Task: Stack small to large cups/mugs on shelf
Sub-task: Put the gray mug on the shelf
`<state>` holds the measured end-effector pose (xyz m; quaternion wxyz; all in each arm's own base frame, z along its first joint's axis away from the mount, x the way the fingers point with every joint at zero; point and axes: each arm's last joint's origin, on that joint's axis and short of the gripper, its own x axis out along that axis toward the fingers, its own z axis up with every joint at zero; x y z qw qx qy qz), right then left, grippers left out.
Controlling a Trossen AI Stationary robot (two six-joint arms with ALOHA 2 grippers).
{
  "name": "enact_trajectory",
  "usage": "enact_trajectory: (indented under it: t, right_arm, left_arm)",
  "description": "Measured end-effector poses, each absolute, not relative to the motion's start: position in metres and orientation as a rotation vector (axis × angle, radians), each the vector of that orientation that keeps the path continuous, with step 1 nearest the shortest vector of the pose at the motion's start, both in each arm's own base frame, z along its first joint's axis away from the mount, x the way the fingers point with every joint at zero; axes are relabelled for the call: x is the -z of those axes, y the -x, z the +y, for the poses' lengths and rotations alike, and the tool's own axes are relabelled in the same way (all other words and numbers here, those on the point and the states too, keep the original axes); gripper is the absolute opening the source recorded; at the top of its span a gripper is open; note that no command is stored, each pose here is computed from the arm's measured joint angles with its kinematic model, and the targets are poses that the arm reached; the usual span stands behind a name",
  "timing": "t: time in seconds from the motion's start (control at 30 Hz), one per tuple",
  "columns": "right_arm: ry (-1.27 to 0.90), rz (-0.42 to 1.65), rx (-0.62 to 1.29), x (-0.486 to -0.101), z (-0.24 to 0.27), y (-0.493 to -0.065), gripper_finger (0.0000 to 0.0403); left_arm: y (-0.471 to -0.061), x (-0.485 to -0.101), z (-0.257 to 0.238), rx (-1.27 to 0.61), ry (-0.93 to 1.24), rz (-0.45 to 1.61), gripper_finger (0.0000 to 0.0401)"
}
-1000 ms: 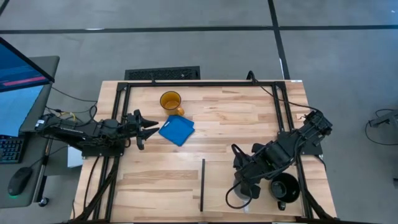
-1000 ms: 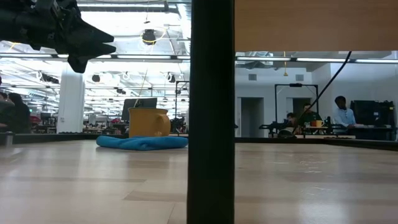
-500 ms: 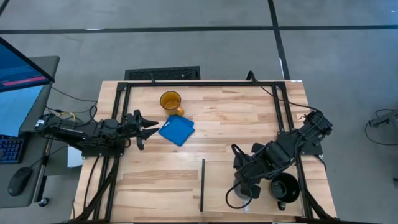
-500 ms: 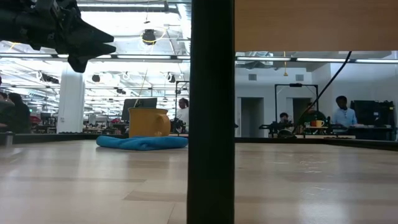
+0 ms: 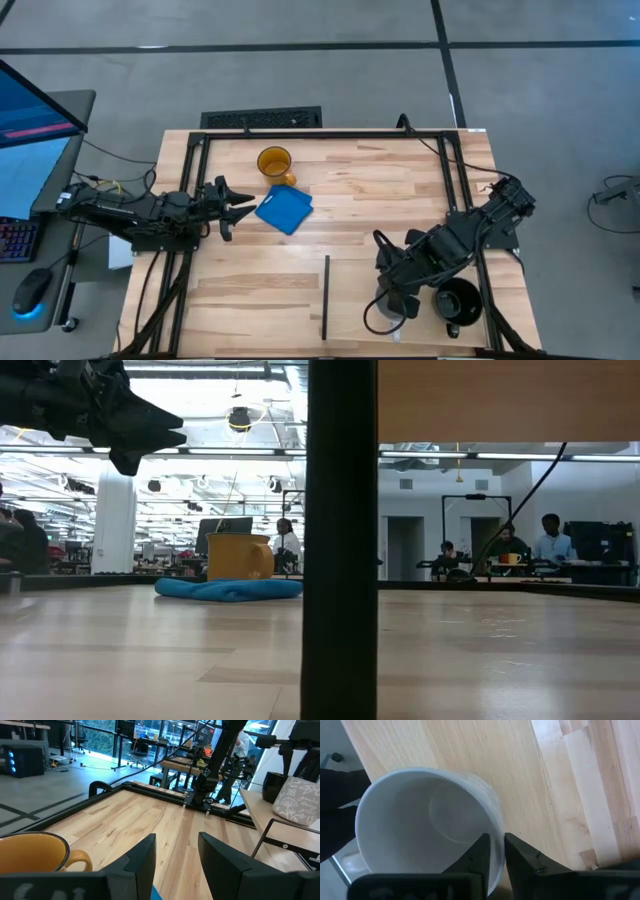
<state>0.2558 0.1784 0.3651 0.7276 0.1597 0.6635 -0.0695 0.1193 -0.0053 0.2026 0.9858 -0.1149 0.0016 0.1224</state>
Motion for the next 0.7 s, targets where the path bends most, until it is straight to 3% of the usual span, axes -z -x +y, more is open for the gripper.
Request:
enact_trajectory:
  t: [0.7]
  right_arm:
    - [-0.359,1.446,0.145,-0.3705,0.1755,-0.252,0.0138]
  left_arm:
    - [-0.1193,-0.2026,-0.0053,-0.246,0.221,0.005,0.0137]
